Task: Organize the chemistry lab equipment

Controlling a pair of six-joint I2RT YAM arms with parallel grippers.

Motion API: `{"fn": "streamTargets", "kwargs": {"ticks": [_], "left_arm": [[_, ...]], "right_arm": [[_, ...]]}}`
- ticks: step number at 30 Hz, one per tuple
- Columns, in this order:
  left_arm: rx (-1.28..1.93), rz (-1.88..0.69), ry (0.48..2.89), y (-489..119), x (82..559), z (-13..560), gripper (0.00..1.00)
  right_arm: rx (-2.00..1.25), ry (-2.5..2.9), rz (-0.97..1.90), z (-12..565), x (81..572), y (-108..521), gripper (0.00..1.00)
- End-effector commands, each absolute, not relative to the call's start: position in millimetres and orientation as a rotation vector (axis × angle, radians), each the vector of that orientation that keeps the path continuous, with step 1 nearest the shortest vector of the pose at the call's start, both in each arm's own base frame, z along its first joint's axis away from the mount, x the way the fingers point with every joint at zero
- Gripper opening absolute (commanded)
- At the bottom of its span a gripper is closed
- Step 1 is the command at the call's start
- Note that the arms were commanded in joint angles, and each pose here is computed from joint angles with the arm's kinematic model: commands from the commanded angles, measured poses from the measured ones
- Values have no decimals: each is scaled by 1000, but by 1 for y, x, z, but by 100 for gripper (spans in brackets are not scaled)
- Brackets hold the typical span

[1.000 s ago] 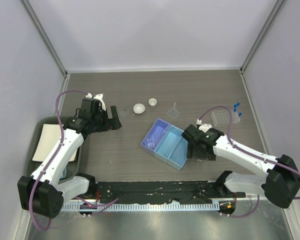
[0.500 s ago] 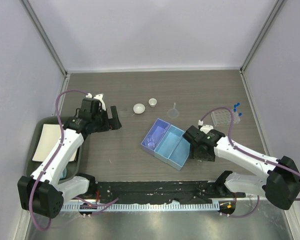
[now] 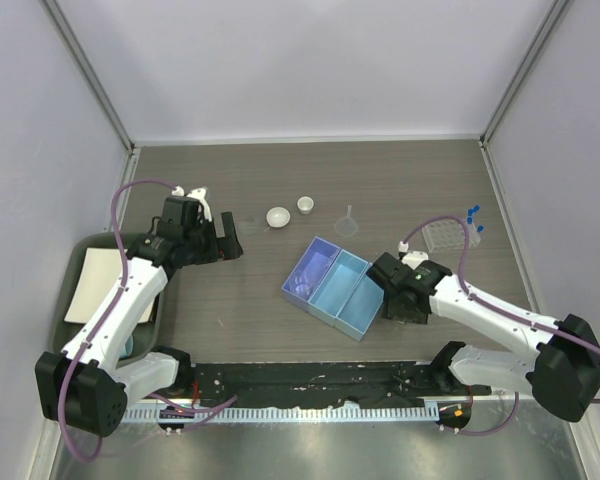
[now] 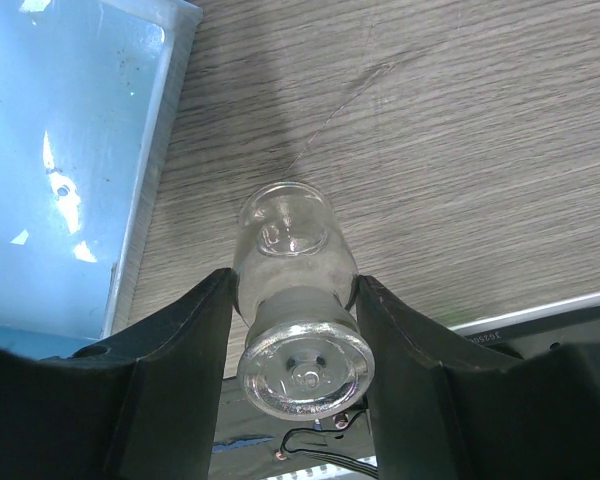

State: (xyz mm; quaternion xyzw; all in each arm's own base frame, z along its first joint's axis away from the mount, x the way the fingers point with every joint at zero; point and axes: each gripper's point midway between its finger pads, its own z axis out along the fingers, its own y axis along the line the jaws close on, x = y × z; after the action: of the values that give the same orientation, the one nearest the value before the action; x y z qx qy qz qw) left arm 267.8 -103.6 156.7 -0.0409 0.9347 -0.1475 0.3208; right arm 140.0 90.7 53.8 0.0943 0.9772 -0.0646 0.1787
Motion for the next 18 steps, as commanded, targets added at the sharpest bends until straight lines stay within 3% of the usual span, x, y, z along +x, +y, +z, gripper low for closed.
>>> {"fn": "streamTargets", "kwargs": {"ticks": [1, 2, 5, 18], "left_arm": [[-88, -390, 2442, -103, 270, 158, 100], [-88, -394, 2439, -103, 270, 158, 100], [-83, -401, 2435, -105, 270, 159, 100], [-67, -452, 2408, -110, 267, 168, 100]], "right_arm": [[318, 2731, -167, 57, 144, 90, 24], [317, 2728, -158, 60, 145, 92, 14], [320, 2704, -167, 73, 150, 92, 1], [149, 2587, -318, 174, 182, 82, 1]]}}
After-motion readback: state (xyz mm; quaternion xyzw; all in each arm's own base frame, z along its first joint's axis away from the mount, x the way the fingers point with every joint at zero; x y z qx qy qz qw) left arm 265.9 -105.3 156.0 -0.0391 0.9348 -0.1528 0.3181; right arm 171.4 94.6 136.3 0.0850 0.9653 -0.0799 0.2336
